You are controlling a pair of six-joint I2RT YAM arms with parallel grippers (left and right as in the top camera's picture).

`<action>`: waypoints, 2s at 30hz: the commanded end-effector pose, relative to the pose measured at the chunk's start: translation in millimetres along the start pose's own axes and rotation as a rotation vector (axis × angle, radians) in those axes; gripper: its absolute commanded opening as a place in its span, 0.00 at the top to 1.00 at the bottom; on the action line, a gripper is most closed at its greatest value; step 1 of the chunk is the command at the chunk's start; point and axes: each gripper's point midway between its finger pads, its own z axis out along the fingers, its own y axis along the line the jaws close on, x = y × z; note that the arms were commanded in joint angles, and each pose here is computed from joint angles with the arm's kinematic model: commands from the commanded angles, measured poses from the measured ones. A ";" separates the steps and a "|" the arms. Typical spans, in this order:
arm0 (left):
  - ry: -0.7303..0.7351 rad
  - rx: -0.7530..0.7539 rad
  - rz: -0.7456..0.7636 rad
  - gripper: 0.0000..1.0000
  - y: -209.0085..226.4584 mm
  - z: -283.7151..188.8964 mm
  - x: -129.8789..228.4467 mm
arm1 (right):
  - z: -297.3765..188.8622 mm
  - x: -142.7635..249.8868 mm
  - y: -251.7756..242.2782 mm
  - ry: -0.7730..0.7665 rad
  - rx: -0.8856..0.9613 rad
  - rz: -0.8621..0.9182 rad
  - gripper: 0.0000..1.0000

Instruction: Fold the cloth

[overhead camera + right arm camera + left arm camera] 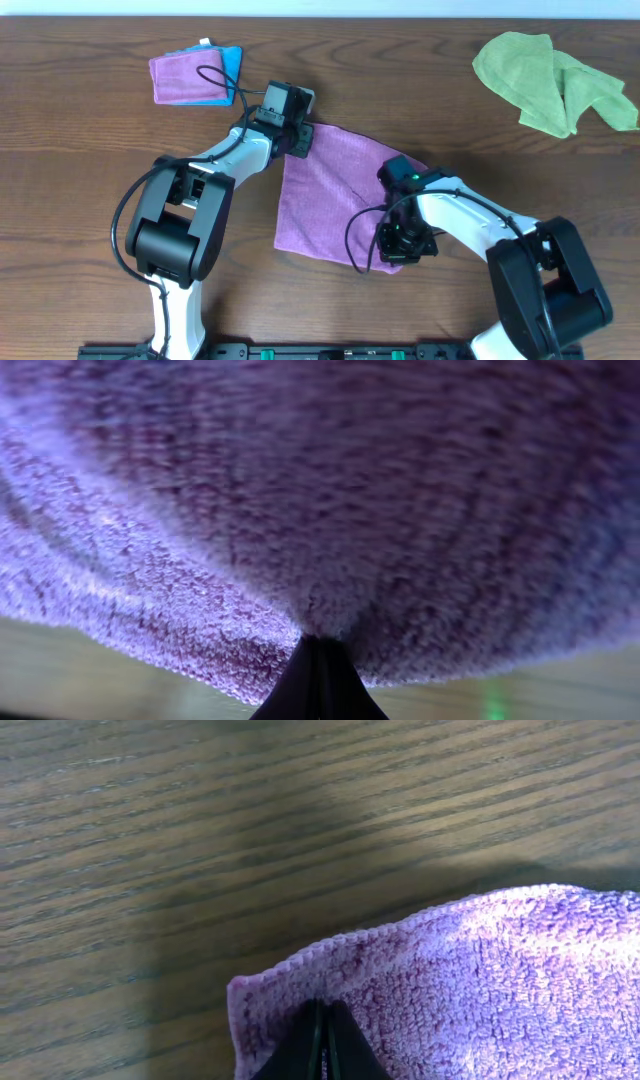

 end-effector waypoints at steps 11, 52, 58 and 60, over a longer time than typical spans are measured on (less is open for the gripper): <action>0.188 -0.062 -0.093 0.94 23.8 18.0 58.7 | 2.1 -43.4 -59.1 -0.168 0.154 0.224 0.99; -0.002 0.066 -0.122 0.05 18.8 -35.5 -66.8 | -118.7 -139.9 -69.3 -0.463 0.100 0.194 0.13; -0.015 0.069 -0.114 0.05 12.1 -59.1 -73.7 | -120.2 -141.8 -83.7 -0.458 0.056 0.246 0.14; -0.004 0.070 -0.114 0.04 9.0 -69.5 -72.1 | -121.1 -142.1 -85.1 -0.455 0.035 0.241 0.14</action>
